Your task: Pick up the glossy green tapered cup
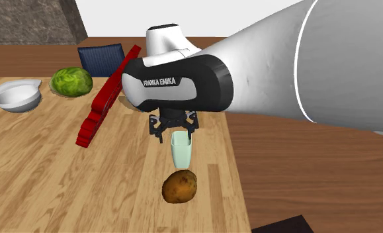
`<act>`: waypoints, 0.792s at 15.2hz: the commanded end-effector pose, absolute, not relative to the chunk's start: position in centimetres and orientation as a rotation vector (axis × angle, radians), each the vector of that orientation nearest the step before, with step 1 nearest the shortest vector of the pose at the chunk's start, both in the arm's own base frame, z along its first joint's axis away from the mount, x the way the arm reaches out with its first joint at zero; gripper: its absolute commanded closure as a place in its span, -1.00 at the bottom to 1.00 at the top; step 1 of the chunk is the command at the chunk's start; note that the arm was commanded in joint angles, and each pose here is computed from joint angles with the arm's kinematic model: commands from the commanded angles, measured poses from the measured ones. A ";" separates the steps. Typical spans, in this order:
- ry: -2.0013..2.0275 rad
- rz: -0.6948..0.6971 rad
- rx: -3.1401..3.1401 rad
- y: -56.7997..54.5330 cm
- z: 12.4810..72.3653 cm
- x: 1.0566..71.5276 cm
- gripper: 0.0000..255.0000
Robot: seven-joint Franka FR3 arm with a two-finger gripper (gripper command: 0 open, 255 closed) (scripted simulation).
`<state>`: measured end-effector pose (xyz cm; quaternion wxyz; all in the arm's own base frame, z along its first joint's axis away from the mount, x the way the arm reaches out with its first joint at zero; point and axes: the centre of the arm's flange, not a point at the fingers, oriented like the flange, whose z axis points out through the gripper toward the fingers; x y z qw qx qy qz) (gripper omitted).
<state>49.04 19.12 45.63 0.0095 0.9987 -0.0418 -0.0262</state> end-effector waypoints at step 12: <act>-0.135 -0.086 3.124 20.3 40.9 50.1 1.00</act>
